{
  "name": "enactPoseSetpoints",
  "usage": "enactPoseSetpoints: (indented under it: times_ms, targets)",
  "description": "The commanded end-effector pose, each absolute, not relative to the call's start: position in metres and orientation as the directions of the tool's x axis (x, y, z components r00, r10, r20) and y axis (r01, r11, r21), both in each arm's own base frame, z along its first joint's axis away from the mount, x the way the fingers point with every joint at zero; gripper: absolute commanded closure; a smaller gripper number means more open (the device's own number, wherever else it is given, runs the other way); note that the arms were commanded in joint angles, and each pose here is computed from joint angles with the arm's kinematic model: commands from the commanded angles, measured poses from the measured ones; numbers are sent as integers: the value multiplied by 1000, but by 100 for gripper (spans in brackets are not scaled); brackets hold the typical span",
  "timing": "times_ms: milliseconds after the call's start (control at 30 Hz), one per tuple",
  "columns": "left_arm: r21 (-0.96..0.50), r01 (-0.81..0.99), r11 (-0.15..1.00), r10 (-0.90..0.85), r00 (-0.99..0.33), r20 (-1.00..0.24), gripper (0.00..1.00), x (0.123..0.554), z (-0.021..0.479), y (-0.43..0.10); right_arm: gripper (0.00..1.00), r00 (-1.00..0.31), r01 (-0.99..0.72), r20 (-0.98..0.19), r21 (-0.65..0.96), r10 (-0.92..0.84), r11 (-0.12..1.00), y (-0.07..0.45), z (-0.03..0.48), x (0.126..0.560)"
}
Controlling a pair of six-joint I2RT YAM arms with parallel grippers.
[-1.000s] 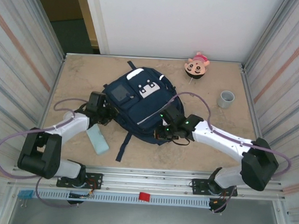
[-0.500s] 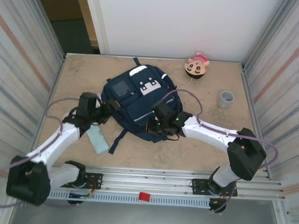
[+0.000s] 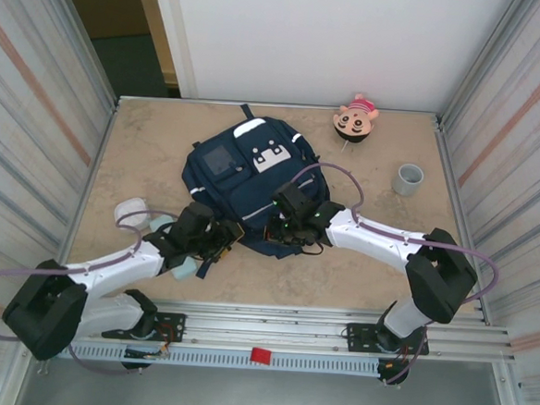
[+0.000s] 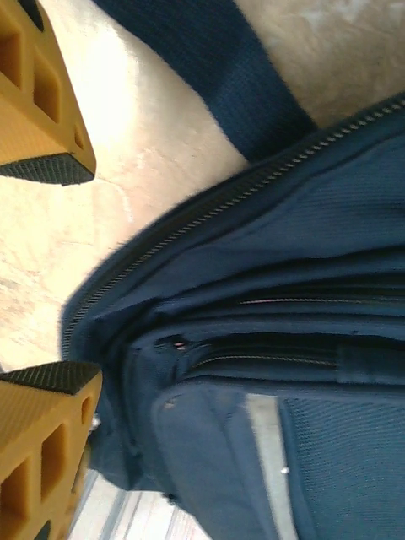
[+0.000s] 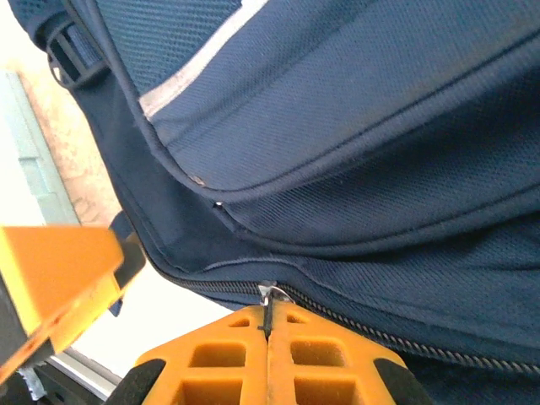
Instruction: Pack the student bag
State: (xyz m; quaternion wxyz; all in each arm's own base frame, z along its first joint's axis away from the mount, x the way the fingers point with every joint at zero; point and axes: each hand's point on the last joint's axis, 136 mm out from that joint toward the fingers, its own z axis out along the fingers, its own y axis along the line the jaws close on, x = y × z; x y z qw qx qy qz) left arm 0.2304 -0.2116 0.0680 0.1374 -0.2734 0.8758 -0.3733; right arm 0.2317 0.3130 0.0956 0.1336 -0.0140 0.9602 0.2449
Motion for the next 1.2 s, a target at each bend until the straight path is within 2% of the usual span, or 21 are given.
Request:
enactPoseSetpoints:
  times_ms: [0,133,233,400,600,867,967,1167]
  targets:
    - [-776,-353,523,-621,-781,-63,43,255,80,-223,100,-964,-98,-265,427,21,899,305,102,226]
    - [-768,-386,510,-622,-782,-20,50,258,65,-230,100,-962,-97,-271,409,19,908,300,101,225]
    - [-767,-407,497,-632,-775,2,65,260,59,-232,100,-960,-101,-279,402,17,910,300,101,225]
    - [-771,-398,497,-629,-777,-5,82,260,64,-232,80,-959,-106,-283,380,6,919,301,93,222]
    - [-769,-396,501,-627,-779,-8,91,258,66,-231,74,-960,-106,-279,368,0,924,304,83,225]
    - [-779,-399,483,-626,-780,12,93,259,66,-235,68,-959,-158,-280,393,-46,906,321,74,224]
    - [-785,-393,479,-620,-785,15,94,260,68,-238,72,-960,-153,-276,371,-48,916,322,70,227]
    - [-775,-402,488,-630,-776,6,97,258,69,-232,94,-958,-102,-287,289,-16,952,303,66,229]
